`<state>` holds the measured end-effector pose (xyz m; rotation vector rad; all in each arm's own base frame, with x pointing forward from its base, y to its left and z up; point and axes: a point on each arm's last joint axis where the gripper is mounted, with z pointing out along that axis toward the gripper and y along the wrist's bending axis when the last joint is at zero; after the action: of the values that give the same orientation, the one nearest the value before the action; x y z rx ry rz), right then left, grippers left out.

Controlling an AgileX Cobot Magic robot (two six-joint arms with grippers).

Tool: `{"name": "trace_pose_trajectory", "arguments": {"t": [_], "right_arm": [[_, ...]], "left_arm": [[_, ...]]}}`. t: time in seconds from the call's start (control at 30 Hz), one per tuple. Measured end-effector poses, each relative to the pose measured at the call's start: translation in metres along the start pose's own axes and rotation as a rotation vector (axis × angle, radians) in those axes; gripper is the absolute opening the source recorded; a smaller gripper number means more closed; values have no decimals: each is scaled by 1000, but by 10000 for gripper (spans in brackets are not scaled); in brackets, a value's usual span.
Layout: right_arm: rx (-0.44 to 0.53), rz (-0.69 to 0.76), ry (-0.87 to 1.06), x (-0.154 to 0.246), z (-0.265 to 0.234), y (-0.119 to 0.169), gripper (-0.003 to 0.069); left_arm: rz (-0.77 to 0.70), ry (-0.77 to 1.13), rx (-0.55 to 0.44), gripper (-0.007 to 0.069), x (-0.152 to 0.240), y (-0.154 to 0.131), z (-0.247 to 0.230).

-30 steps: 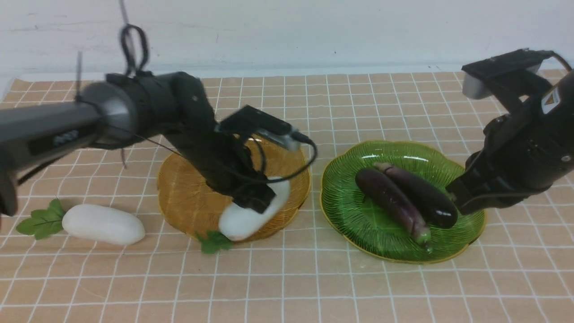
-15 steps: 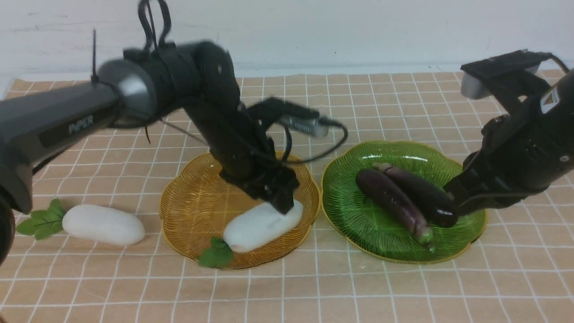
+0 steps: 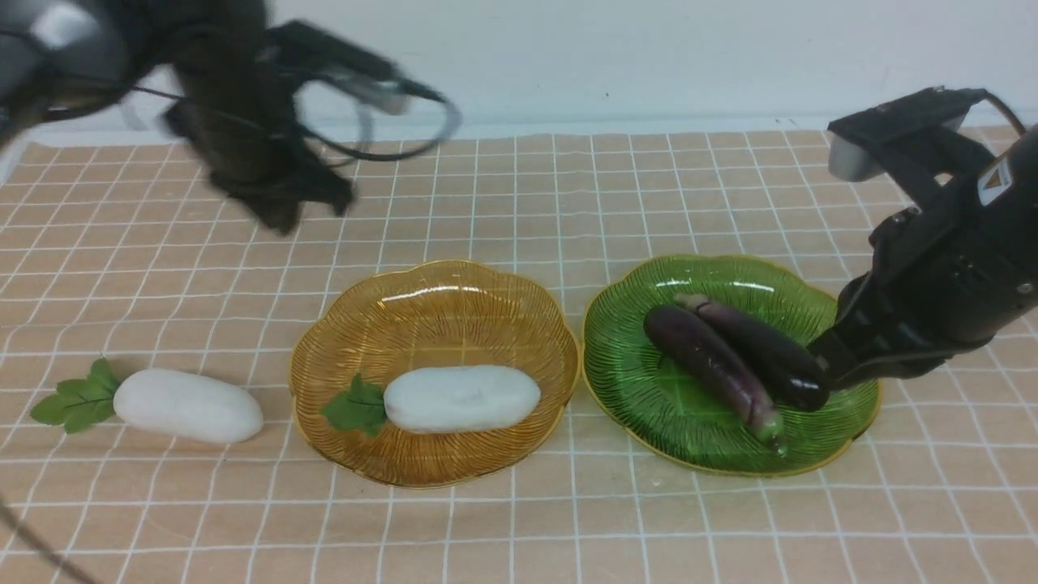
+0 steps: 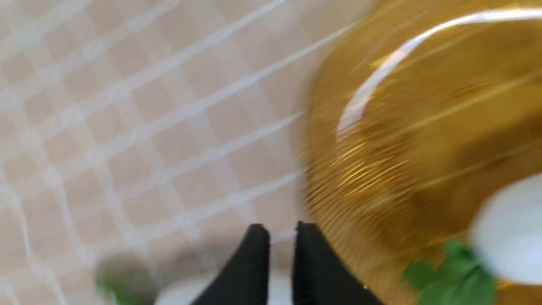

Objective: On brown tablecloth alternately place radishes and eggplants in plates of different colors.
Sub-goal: 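Pick up the white radish and place it in the left plate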

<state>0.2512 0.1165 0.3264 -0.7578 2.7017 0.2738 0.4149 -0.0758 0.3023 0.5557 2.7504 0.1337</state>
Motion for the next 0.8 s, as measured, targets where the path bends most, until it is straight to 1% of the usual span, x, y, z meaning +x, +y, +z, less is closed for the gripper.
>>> {"name": "trace_pose_trajectory", "arguments": {"t": [0.03, 0.1, 0.13, 0.17, 0.2, 0.23, 0.27, 0.3, 0.4, 0.47, 0.5, 0.53, 0.57, 0.63, 0.7, 0.8], "right_arm": [[0, -1, 0, 0, 0, 0, -15], [0, -3, 0, 0, 0, 0, -15], [-1, -3, 0, 0, 0, 0, -15], [-4, -2, -1, 0, 0, 0, -15], [-4, -1, -1, 0, 0, 0, -15], [-4, -1, -1, 0, 0, 0, -15], [-4, -1, -1, 0, 0, 0, -15], [-4, -1, -1, 0, 0, 0, -15], [-4, -1, -1, 0, 0, 0, -15], [-4, -1, -1, 0, 0, 0, -15], [-4, -1, -1, 0, 0, 0, -15], [-4, -1, -1, 0, 0, 0, -15], [-4, -1, -1, 0, 0, 0, -15], [-5, -1, -1, 0, 0, 0, -15], [-7, 0, -2, 0, 0, 1, -15], [-15, 3, -3, 0, 0, 1, -15]], "left_arm": [[-58, 16, 1, 39, 7, 12, 1], [-199, 70, 20, 11, 28, 37, 10], [-266, 91, 37, 6, 41, 49, 14], [-338, 121, 48, 6, 50, 54, 18], [-471, 156, 65, 13, 66, 68, 23], [-494, 168, 67, 18, 69, 69, 25], [-586, 199, 66, 45, 81, 79, 30], [-647, 225, 56, 81, 89, 85, 36], [-756, 267, 9, 254, 95, 92, 47], [-810, 276, 2, 376, 95, 92, 50], [-847, 282, 11, 463, 95, 91, 52], [-873, 286, 21, 532, 94, 89, 54], [-885, 290, 29, 554, 94, 89, 56], [-904, 303, 41, 627, 94, 87, 61], [-908, 325, 44, 661, 94, 83, 69], [-922, 367, 23, 683, 94, 79, 84]]}}
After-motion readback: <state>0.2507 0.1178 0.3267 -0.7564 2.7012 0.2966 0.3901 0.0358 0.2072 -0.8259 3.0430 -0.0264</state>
